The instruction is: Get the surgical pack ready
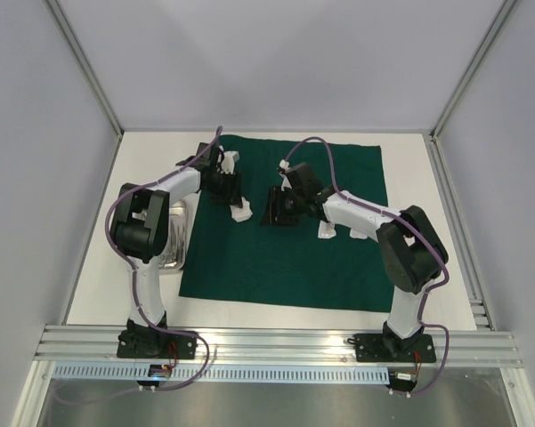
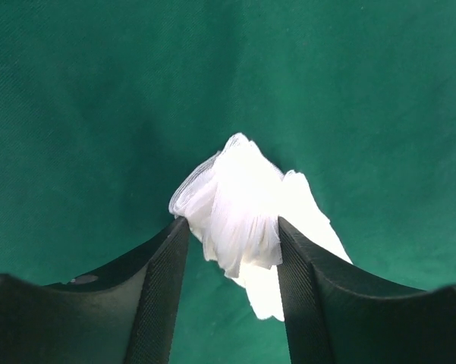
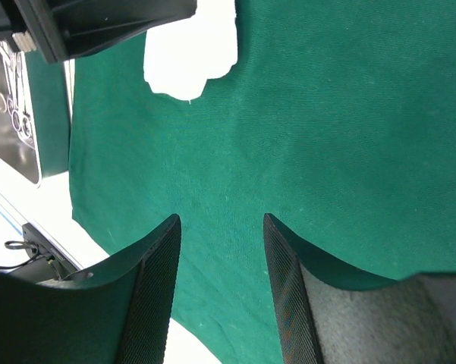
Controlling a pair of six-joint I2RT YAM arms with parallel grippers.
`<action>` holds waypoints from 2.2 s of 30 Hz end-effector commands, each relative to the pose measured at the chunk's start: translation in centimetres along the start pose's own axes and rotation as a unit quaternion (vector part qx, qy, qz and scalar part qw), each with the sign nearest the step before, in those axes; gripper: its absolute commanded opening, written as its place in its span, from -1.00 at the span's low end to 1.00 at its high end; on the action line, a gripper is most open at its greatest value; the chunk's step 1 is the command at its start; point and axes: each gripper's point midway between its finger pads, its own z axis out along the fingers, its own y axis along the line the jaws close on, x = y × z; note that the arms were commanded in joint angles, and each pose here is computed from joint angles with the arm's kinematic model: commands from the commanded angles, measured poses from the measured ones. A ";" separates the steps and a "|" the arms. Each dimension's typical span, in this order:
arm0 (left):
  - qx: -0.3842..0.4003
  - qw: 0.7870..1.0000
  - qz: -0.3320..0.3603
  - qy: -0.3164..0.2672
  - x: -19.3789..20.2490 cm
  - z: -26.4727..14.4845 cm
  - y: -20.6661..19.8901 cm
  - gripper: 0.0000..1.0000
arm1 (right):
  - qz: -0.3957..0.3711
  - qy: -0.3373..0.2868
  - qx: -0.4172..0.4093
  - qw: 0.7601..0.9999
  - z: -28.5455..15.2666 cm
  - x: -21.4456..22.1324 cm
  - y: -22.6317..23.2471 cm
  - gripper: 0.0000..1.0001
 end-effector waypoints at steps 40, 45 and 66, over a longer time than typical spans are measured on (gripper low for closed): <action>0.037 0.995 0.097 -0.008 -0.4 -8.2 -2.8 -1.00 | -0.028 -0.028 -0.006 0.999 -3.1 -1.6 1.7 -0.03; -0.006 0.997 0.076 -0.005 1.4 -15.6 2.0 -1.00 | -0.029 -0.035 -0.008 0.999 -3.5 -1.6 1.7 -0.03; -0.098 0.992 -0.073 -0.023 4.8 -18.3 19.4 -1.00 | -0.013 -0.060 0.006 0.998 -5.1 -3.2 2.5 -0.04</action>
